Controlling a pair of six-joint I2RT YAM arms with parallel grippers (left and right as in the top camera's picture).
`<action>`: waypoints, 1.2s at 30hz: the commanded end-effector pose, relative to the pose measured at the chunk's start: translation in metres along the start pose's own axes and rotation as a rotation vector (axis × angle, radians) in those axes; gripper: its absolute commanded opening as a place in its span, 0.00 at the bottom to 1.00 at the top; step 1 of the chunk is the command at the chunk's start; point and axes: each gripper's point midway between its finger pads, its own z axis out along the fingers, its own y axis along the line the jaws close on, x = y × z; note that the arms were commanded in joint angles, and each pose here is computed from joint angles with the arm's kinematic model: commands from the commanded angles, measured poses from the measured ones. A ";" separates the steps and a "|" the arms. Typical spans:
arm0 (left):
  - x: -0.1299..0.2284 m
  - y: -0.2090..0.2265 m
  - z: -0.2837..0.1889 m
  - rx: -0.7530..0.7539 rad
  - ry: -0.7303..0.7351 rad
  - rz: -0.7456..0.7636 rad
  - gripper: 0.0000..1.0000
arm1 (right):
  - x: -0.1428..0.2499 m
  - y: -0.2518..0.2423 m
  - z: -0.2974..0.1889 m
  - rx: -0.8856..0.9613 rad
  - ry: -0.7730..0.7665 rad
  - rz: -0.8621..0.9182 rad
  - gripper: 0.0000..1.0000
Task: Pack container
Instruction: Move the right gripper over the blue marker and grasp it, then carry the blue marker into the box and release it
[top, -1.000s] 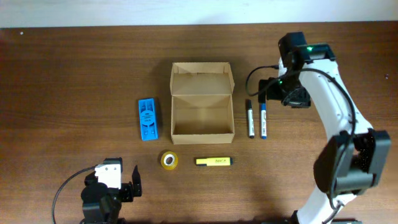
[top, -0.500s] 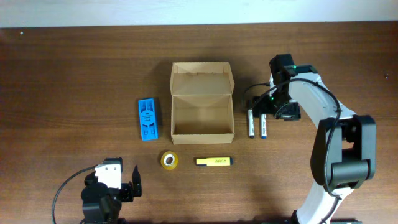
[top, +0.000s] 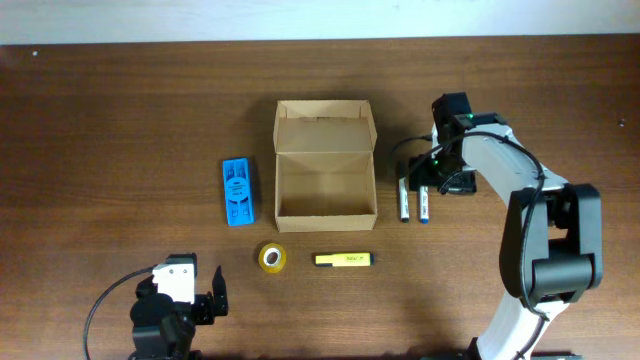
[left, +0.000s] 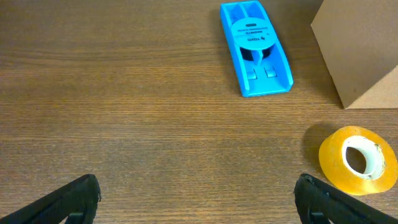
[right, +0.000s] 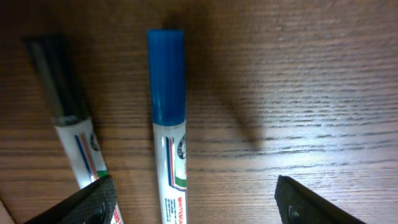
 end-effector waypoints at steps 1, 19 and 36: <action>0.002 0.000 0.001 -0.002 0.003 0.014 0.99 | 0.003 -0.007 0.009 0.025 0.014 0.028 0.81; 0.002 0.000 0.001 -0.002 0.003 0.014 1.00 | 0.014 -0.008 0.021 0.028 0.030 0.050 0.50; 0.002 0.000 0.001 -0.002 0.003 0.014 0.99 | 0.002 -0.003 -0.022 0.011 -0.001 0.048 0.04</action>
